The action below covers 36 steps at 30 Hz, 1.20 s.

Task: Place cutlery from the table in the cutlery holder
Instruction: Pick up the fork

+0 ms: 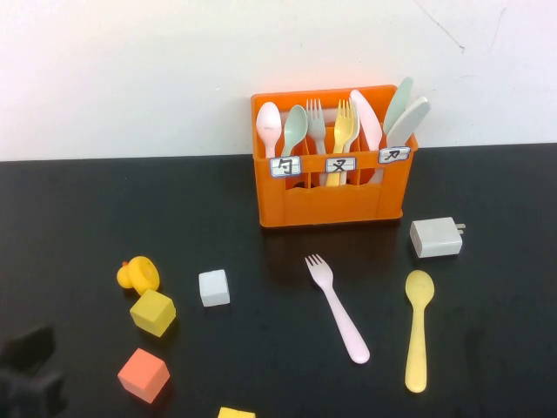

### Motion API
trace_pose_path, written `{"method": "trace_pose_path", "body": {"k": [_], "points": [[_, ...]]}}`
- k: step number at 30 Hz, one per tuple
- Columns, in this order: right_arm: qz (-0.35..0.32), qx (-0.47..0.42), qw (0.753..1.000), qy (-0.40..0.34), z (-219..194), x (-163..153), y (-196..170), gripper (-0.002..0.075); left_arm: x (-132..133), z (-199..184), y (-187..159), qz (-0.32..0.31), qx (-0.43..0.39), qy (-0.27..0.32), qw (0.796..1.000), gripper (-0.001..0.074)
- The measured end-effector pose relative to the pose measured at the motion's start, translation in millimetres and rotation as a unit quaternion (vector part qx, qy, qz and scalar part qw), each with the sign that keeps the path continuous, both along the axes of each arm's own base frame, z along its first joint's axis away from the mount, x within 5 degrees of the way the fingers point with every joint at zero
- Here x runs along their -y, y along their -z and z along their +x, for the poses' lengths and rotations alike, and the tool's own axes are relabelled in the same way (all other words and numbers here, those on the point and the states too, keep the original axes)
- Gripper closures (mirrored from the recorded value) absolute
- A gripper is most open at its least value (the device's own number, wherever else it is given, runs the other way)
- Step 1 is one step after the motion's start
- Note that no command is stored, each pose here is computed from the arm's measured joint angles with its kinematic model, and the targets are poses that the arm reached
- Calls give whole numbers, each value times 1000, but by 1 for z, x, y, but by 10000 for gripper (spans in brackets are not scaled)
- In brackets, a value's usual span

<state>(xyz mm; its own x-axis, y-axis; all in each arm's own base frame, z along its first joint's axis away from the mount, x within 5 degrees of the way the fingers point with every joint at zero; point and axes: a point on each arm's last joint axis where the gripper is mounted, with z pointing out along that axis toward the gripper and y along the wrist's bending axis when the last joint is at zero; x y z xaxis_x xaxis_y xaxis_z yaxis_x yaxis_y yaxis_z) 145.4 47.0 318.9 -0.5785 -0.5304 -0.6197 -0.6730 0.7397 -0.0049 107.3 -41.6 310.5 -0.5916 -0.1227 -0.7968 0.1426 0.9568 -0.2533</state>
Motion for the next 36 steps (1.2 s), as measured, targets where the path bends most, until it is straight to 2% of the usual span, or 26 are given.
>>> {"method": "trace_pose_path", "body": {"k": [4,9,14,19,22,25,29,33,36], "points": [[-1,-45,999,-3,32,-3,-1,729,-12,-18,20,-11,16,-22,1000,736],[-8,-86,996,-10,73,-19,25,729,-22,-31,37,-16,32,-39,999,736],[-26,-131,990,-46,95,-65,64,729,-26,-34,41,-15,44,-45,998,736],[-98,-168,979,-69,112,-103,90,729,-25,-34,41,-38,43,-56,997,736],[-132,-157,977,-57,128,-115,93,729,-25,-33,46,-44,38,-61,996,736],[-126,-143,980,-47,145,-126,92,729,-24,-33,49,-54,39,-61,996,736],[-114,-142,978,-99,165,-143,91,729,-22,-31,46,-65,56,-54,995,736],[-112,-157,974,-120,183,-157,96,725,-21,-31,45,-70,63,-52,994,736],[-121,-184,968,-123,195,-164,109,666,-21,-31,45,-70,63,-52,994,736]]}}
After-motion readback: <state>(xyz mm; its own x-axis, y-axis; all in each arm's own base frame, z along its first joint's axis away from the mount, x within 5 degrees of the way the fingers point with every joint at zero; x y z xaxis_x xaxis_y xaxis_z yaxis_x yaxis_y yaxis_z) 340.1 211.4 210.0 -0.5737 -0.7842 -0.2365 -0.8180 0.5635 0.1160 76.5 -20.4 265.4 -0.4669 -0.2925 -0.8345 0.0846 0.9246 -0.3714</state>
